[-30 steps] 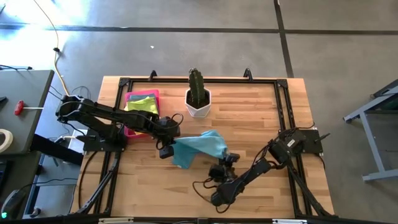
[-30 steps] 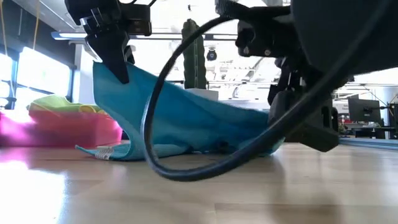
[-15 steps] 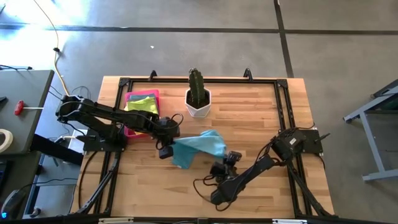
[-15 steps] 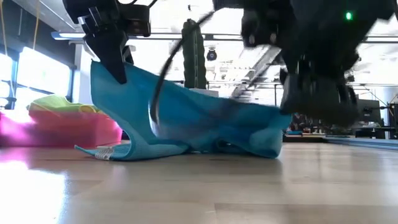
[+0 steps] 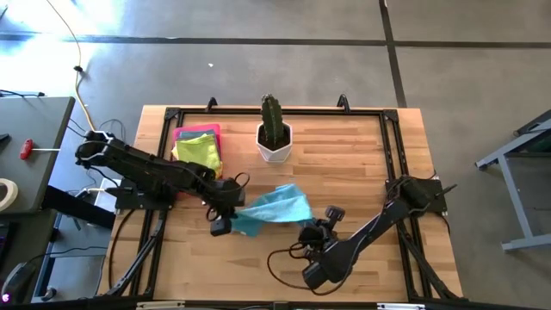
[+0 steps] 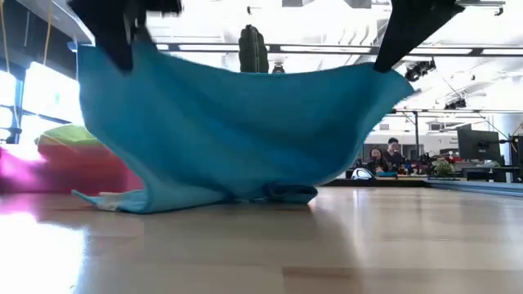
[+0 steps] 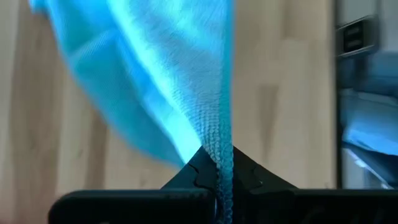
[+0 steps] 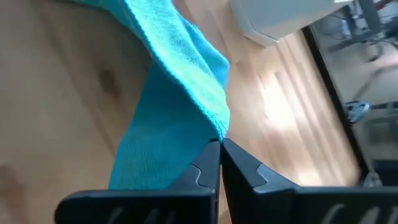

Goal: Fold microfiber towels
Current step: Fold the blue towel

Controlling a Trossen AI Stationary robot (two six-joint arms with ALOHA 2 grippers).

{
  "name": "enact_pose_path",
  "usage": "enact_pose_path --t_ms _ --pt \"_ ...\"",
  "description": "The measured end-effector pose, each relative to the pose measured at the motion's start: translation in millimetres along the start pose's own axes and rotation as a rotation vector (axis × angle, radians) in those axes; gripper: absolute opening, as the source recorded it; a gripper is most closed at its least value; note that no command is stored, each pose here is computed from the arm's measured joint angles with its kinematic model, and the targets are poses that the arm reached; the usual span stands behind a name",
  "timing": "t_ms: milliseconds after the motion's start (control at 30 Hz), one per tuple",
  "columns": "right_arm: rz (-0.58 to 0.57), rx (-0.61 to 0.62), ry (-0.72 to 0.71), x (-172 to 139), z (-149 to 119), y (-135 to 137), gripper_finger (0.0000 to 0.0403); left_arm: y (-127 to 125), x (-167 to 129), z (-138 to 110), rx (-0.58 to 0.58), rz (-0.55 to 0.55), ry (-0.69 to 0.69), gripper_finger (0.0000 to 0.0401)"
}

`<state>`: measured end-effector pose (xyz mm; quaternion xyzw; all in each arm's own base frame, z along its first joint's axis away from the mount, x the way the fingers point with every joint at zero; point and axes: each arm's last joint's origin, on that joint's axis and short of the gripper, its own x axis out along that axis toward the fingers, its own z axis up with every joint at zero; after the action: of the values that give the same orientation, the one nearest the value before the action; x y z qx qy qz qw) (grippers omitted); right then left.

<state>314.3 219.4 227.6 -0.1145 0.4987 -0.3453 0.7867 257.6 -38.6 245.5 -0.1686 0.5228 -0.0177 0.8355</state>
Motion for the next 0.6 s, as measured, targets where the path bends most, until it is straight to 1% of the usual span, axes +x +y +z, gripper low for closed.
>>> enact_pose_path --t_ms 67,200,300,367,433,500,600 --pt "0.031 -0.013 0.004 -2.9 -1.6 2.9 0.0001 -11.0 -7.7 5.7 0.029 -0.025 -0.032 0.0" --pt "0.087 -0.066 0.064 -9.5 -6.0 2.5 0.0001 -31.7 -30.7 15.5 0.071 -0.055 -0.05 0.0" --pt "0.142 -0.081 0.075 -22.1 -3.9 -10.7 0.0 -43.7 -52.5 21.1 0.09 -0.063 -0.044 0.0" --pt "0.173 -0.088 0.067 -32.9 -1.0 -26.3 0.0 -51.1 -69.5 25.4 0.101 -0.058 -0.056 0.0" --pt "0.202 -0.087 0.049 -44.7 1.4 -44.8 0.0 -55.7 -85.9 27.9 0.11 -0.008 -0.074 0.0" --pt "0.237 -0.104 0.021 -56.1 4.2 -65.1 0.0 -58.6 -99.7 30.3 0.141 0.068 -0.112 0.0" --pt "0.273 -0.189 -0.017 -67.7 7.6 -93.6 0.0 -58.0 -114.1 33.9 0.22 0.2 -0.17 0.0"
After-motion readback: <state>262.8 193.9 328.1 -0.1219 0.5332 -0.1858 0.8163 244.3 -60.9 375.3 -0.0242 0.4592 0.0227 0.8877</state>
